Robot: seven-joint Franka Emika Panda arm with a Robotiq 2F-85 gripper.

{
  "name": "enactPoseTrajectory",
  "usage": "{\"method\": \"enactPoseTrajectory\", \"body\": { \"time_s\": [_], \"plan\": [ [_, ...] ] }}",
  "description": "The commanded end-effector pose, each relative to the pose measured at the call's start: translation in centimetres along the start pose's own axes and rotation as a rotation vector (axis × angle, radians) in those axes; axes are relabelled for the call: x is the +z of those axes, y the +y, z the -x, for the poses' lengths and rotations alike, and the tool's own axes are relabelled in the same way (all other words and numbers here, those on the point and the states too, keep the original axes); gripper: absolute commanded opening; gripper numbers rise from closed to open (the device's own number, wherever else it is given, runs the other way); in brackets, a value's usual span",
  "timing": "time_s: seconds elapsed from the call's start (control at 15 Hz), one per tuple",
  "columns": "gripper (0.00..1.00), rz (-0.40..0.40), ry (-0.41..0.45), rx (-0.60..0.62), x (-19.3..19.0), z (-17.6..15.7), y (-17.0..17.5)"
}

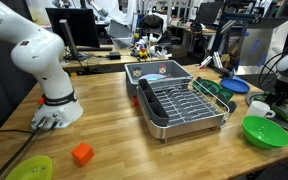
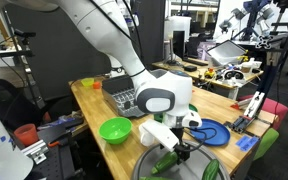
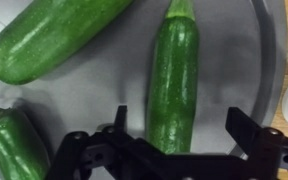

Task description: Put the green object onto the blue plate.

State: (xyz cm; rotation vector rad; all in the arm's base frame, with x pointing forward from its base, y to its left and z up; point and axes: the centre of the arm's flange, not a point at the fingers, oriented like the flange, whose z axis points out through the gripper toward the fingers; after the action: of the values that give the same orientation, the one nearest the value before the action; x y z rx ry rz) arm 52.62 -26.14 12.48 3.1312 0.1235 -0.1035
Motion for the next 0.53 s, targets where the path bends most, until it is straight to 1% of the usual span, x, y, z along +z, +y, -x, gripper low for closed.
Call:
{"method": "enactPoseTrajectory", "body": {
  "time_s": [0.0, 0.07, 0.13, 0.27, 0.47],
  "plan": [
    [1.0, -0.021, -0.018, -0.012, 0.64, -0.72, 0.18],
    [0.96, -0.024, -0.017, -0.012, 0.67, -0.78, 0.19],
    [0.75, -0.029, -0.015, -0.009, 0.57, -0.84, 0.26],
    [0.69, -0.03, -0.013, -0.006, 0.5, -0.95, 0.44],
    [0.46, -0.04, -0.017, -0.003, 0.44, -0.93, 0.69]
  ]
}}
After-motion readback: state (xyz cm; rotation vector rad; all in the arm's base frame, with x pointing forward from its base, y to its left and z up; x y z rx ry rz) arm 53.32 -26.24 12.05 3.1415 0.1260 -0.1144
